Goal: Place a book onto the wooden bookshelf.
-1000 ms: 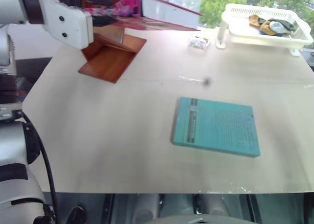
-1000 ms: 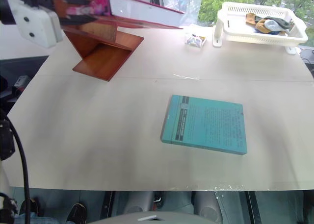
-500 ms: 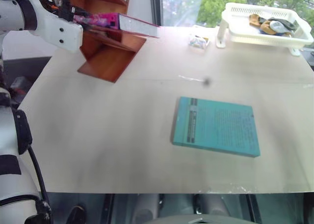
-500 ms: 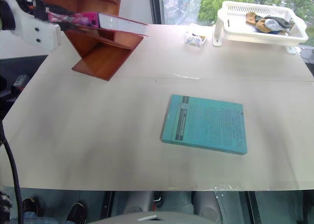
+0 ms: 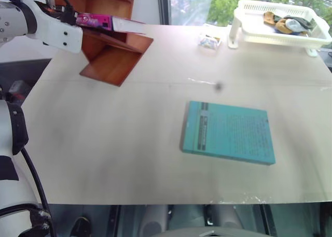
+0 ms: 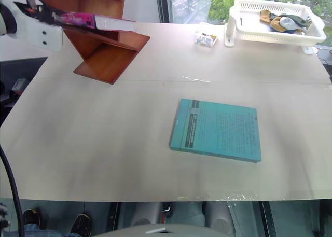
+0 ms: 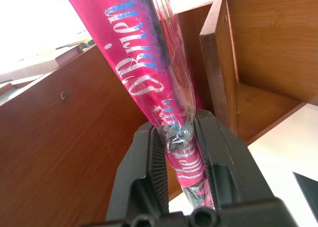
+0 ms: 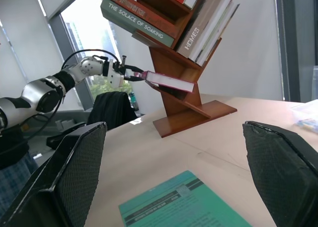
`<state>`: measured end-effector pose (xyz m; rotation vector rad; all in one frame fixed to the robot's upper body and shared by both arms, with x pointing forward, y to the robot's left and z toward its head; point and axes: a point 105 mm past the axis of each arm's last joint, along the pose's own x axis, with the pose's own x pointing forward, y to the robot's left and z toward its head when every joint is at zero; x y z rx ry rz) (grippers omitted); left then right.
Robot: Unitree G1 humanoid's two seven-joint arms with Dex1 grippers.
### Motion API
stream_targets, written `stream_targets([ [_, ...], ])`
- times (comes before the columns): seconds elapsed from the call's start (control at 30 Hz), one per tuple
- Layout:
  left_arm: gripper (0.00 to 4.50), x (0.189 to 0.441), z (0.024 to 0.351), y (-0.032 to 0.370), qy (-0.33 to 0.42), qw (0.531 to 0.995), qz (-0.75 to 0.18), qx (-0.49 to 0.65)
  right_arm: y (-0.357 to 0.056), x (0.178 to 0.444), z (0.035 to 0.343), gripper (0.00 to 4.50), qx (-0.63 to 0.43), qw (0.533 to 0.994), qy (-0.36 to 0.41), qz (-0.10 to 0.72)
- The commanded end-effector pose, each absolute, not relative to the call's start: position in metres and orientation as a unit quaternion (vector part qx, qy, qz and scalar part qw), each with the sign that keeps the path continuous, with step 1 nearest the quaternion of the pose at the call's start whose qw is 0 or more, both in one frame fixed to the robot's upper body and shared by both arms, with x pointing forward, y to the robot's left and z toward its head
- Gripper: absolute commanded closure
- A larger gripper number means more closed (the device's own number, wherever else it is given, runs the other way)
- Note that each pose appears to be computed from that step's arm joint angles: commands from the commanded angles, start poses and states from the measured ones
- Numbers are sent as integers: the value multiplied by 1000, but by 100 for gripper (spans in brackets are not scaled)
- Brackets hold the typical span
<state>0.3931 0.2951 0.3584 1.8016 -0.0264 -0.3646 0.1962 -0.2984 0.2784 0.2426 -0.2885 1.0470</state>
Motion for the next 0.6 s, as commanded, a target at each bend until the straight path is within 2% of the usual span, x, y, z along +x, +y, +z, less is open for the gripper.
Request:
stream_targets([
  [0.03, 203, 388, 382, 304, -24, 603, -108, 790, -298, 188, 291, 0, 90, 850, -158, 495],
  [0.17, 31, 387, 381, 314, -2, 600, -95, 794, -298, 188, 292, 0, 88, 851, -158, 493],
  [0.3, 31, 384, 384, 321, -2, 598, -76, 798, -298, 190, 292, 0, 87, 852, -155, 492],
  [0.43, 31, 369, 411, 307, -102, 708, -101, 692, -298, 189, 292, 0, 86, 854, -148, 492],
  [0.53, 31, 349, 436, 282, -223, 809, -219, 499, -299, 188, 291, 0, 86, 855, -138, 493],
  [0.6, 31, 342, 427, 267, -235, 823, -334, 396, -298, 190, 284, 0, 80, 860, -122, 490],
])
